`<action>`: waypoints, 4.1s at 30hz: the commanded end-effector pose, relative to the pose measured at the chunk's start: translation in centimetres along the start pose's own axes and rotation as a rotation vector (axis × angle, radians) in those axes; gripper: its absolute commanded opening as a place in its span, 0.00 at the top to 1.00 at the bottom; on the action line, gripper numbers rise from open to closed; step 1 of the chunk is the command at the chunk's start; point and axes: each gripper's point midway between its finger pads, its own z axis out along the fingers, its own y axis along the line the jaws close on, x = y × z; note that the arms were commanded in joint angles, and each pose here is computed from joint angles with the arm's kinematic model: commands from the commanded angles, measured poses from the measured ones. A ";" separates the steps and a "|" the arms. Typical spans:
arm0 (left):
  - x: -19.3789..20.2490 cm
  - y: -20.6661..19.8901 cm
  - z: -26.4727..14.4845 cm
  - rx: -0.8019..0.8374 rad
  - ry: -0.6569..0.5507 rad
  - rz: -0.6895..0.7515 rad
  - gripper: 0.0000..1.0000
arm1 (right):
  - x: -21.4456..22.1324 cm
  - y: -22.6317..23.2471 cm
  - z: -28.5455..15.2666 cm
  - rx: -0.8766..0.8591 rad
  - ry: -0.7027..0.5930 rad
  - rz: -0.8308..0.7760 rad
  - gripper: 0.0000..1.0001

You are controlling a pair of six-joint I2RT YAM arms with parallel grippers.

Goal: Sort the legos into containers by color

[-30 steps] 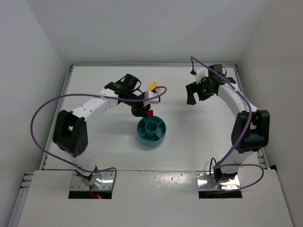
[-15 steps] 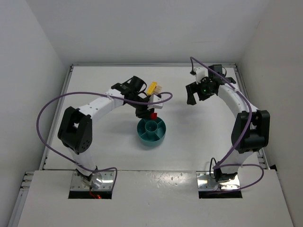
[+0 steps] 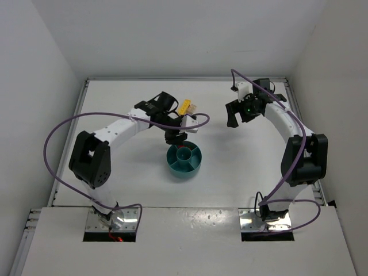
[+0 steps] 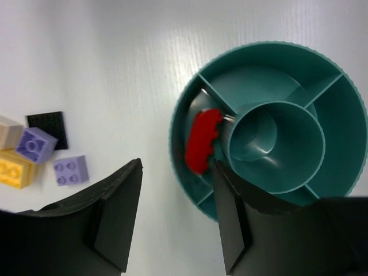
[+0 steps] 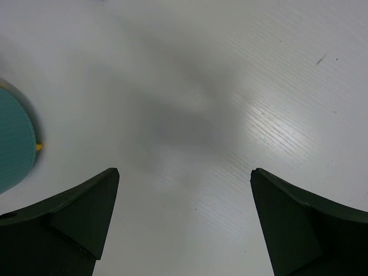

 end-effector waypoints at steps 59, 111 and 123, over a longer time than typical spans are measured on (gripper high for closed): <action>11.8 22.2 5.1 -0.689 0.140 -0.754 0.49 | -4.0 -1.4 3.1 0.055 -0.039 -0.002 0.04; 9.9 10.8 -10.1 -0.643 -0.099 -0.818 0.32 | -19.4 7.7 21.5 -0.131 -0.322 -0.207 0.19; 9.7 10.9 -11.0 -0.662 -0.113 -0.822 0.32 | -17.2 6.9 24.8 -0.089 -0.278 -0.214 0.25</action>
